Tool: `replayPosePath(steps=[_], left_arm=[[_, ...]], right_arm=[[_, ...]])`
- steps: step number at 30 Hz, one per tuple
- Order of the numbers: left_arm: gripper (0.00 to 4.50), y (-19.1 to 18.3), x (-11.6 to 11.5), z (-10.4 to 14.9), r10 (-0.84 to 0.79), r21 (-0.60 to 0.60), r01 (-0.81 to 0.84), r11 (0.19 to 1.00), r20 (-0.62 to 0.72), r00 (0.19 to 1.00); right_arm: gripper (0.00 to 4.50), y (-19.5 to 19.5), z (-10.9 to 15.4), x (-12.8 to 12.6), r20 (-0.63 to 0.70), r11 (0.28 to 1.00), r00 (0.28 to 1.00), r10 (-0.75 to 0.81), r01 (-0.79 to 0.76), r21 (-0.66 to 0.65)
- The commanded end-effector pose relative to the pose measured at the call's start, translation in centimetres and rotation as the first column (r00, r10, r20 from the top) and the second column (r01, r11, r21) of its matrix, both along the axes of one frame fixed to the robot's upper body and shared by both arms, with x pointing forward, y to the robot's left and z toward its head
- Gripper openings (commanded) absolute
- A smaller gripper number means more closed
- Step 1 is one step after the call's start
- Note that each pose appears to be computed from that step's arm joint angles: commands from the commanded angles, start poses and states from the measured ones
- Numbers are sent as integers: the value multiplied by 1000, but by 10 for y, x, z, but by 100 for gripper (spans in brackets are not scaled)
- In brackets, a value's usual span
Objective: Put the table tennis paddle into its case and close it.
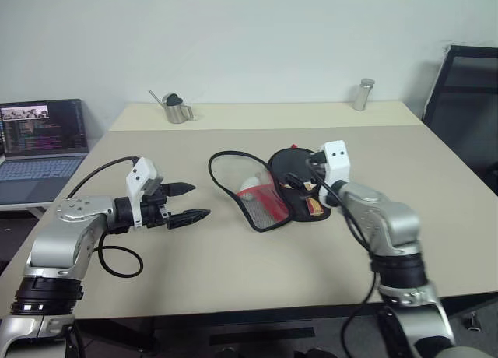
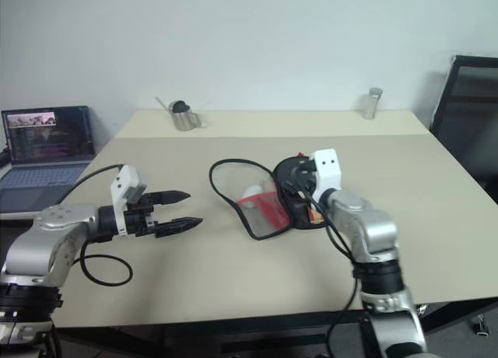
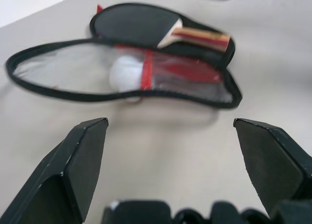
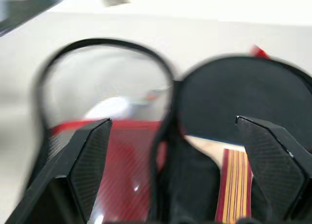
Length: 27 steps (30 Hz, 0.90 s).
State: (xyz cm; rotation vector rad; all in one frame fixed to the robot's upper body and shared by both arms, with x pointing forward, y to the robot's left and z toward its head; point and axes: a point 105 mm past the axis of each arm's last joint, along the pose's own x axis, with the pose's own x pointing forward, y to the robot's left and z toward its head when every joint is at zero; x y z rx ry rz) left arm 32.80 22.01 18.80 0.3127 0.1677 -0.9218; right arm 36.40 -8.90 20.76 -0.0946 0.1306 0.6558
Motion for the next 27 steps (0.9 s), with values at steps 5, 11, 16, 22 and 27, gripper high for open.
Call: replayPosePath(steps=[5,11,16,22,27], left_arm=[[450,2,8,4,-5,30,4,1000,38,999],[450,-1,20,-13,8,23,-8,1000,-18,1000],[450,-9,40,-29,24,17,-23,1000,-55,998],[450,-36,76,-34,27,-42,-30,999,-61,998],[450,-54,91,-44,5,45,-1,999,-68,998]], right_arm=[[445,-12,32,-38,135,944,942,308,-285,-165],[445,-26,40,-57,64,882,895,442,-421,-214],[445,-26,42,-54,75,893,903,424,-403,-200],[445,-23,43,-52,91,902,908,408,-386,-193],[445,-25,49,-48,120,921,922,368,-345,-179]])
